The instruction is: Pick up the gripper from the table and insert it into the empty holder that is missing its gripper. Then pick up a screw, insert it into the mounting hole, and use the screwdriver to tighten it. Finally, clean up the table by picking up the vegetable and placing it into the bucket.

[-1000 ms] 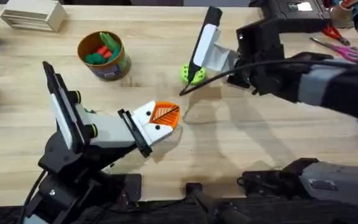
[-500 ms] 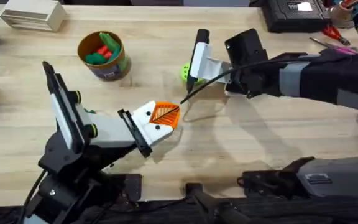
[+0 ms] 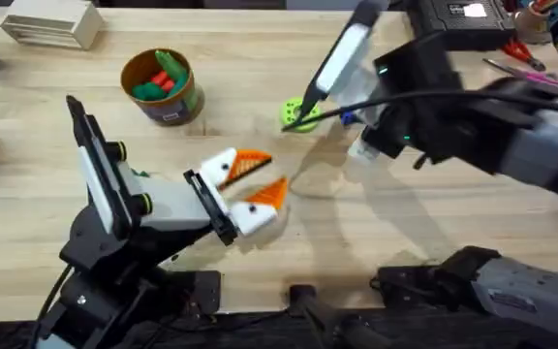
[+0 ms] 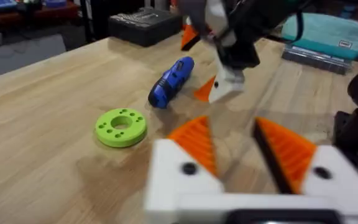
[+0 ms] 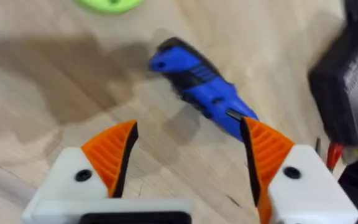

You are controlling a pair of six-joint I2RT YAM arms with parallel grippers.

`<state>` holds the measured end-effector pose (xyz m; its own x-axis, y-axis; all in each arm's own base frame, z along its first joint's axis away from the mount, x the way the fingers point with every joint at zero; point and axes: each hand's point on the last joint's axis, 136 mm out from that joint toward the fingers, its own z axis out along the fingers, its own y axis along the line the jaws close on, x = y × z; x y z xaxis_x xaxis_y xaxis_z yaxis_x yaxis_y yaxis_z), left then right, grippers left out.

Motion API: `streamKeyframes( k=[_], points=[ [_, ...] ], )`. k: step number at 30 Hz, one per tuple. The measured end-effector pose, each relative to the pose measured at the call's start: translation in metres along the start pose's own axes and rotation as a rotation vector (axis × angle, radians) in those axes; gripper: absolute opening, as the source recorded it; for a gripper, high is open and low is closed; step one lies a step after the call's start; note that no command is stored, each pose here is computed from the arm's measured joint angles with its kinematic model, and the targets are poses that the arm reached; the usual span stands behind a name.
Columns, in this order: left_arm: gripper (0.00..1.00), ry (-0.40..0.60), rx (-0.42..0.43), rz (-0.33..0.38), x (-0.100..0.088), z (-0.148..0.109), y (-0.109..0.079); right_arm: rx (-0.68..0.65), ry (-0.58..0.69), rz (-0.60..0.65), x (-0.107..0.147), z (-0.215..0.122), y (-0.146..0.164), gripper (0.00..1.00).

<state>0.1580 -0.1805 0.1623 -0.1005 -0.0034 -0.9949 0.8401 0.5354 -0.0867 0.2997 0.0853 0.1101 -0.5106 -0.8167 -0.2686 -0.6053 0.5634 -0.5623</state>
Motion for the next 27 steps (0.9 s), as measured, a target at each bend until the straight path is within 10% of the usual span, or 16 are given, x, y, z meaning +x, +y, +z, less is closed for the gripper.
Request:
streamKeyframes(
  k=[3, 16, 27],
  points=[
    [0.977, 0.000, 0.000, -0.003, 0.000, 0.000, 0.000, 0.034, -0.149, 0.214, -0.015, -0.038, -0.021, 0.950],
    [0.986, 0.004, -0.119, -0.106, -0.017, -0.007, 0.016, -0.129, -0.375, 0.361, -0.042, -0.080, -0.010, 0.948],
    [0.986, 0.500, -0.623, -0.318, -0.060, -0.081, 0.056, -0.161, -0.351, 0.356, -0.037, -0.079, -0.003, 0.949]
  ],
)
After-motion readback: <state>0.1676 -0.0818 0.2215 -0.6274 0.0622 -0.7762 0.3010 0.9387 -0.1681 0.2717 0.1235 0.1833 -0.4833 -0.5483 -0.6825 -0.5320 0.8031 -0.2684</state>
